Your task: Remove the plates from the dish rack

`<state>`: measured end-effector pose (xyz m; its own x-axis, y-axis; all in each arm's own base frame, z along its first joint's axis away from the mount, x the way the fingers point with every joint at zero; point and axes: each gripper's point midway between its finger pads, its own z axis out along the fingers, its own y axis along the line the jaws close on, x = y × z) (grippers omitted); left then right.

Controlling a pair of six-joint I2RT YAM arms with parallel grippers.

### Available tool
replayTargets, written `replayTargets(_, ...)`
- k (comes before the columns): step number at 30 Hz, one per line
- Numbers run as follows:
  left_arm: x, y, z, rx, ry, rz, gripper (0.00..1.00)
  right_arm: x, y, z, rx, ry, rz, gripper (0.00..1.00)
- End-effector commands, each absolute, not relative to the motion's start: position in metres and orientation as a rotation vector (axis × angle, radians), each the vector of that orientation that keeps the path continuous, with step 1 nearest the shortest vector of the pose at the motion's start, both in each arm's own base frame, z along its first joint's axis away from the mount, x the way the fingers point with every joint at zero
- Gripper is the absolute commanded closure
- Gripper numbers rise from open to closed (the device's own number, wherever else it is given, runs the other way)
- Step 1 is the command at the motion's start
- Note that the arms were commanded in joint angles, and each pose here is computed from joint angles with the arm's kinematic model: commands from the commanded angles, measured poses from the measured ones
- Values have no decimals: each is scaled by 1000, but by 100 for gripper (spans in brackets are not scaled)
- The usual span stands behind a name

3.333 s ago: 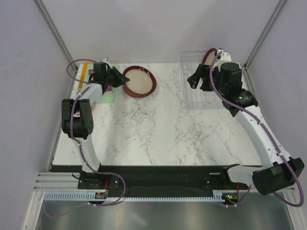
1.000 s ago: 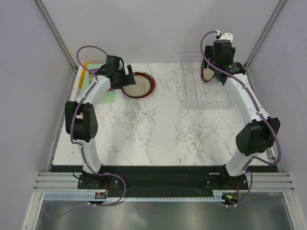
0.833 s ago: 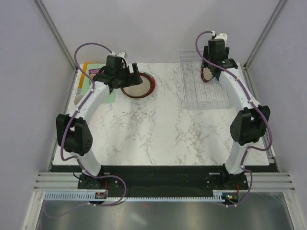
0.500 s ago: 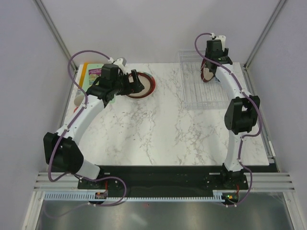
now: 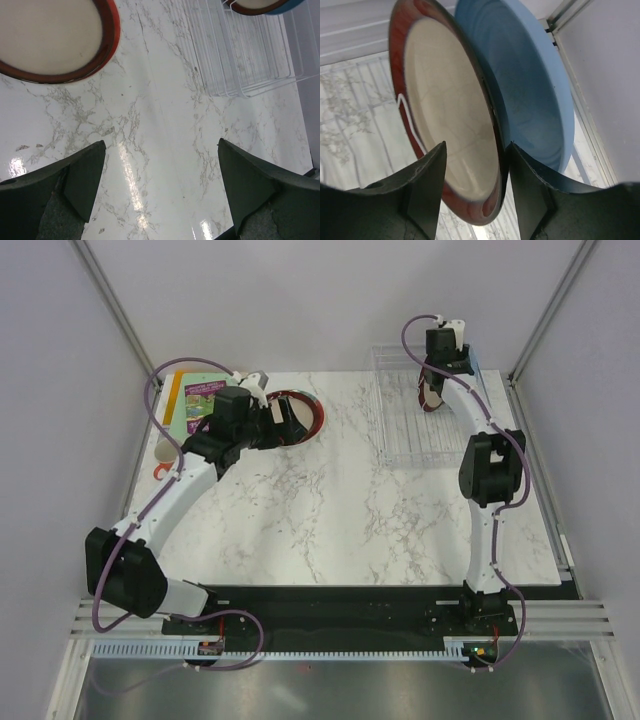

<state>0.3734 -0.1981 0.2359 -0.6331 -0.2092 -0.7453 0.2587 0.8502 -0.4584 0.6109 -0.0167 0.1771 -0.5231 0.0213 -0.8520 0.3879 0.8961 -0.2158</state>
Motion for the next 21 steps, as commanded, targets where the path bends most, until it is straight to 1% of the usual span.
replayTargets(1,372,-204,248,29,2098,-727,0,632,-23,194,324,1993,-488,44)
replayTargets(3,369,-204,242,26,2114,-726,0,634,-25,186,322,2001,-504,44)
replayTargets(4,368,-204,241,26,2114,-726,0,635,-26,187,328,1991,-509,50)
replayTargets(5,368,-204,240,24,2117,-726,0,635,-28,187,333,1985,-517,65)
replayTargets(7,366,-204,236,22,2124,-726,0,635,-30,188,333,1974,-530,81)
replayTargets(8,366,-205,236,24,2124,-727,0,635,-30,192,330,1967,-529,96)
replayTargets(9,366,-205,234,22,2129,-725,0,635,-30,193,319,1966,-537,99)
replayTargets(13,363,-209,232,20,2133,-743,0,636,-31,201,303,1938,-547,100)
replayTargets(17,360,-211,232,17,2130,-753,0,629,-36,224,337,1884,-578,100)
replayTargets(21,356,-213,234,22,2130,-767,0,613,-56,247,382,1826,-758,100)
